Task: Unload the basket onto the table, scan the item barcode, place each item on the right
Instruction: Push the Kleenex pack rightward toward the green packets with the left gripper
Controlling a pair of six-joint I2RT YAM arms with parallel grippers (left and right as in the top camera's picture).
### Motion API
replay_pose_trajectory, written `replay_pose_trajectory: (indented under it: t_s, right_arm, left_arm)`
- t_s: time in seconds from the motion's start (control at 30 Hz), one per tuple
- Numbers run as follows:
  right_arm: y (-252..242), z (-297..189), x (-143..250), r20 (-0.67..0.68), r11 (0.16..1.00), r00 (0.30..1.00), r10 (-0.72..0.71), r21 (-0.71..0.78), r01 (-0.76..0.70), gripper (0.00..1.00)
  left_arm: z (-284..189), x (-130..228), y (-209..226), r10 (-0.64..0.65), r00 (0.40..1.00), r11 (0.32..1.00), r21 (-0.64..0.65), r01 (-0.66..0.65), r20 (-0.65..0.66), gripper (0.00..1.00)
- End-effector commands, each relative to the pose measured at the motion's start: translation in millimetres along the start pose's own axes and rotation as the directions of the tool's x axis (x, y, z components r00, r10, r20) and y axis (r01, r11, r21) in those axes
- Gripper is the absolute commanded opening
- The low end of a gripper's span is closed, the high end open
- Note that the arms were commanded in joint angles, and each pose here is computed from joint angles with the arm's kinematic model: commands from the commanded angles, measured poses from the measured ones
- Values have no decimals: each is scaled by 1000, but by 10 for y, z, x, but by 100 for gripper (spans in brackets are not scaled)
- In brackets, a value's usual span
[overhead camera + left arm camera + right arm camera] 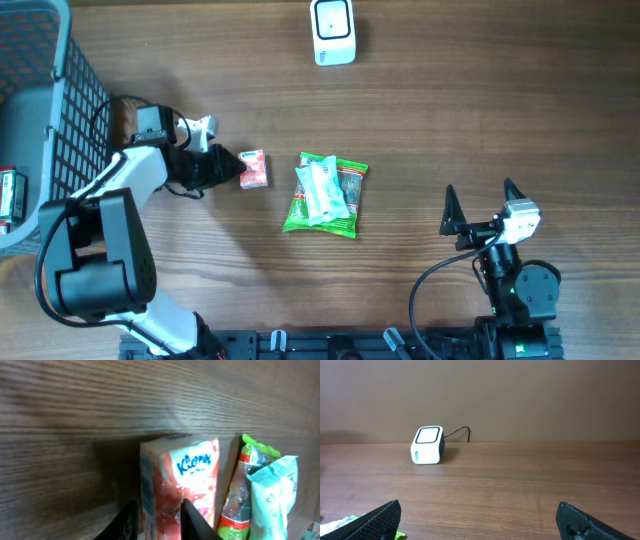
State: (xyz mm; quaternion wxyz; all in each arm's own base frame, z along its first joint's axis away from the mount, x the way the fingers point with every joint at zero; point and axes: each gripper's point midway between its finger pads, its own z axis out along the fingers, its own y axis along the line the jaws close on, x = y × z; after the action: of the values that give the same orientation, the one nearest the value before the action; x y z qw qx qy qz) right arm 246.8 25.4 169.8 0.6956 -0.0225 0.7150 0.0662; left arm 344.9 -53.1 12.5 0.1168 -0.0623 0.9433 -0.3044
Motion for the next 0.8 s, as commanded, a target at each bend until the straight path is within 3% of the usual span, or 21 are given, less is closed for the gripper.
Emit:
replay_pose_trajectory:
  t_s: [0.0,0.27,0.6,0.77]
  right_arm:
    - [-24,2,2,0,1000,1000,-9,13,9,100]
    - [-24,2,2,0,1000,1000,-9,13,9,100]
    - [-24,2,2,0,1000,1000,-9,13,9,100]
    - [-24,2,2,0,1000,1000,-9,13,9,100]
  left_arm:
    - [92,121,76,9,1000,1000,-8,-9,-13,24]
    - [64,55,-106,13,1000,993,114,-14,14,25]
    - [67,45,-103,18,1000,994,111,-19,19,27]
    - [120,93,27,26,1000,1000,9,-26,1,26]
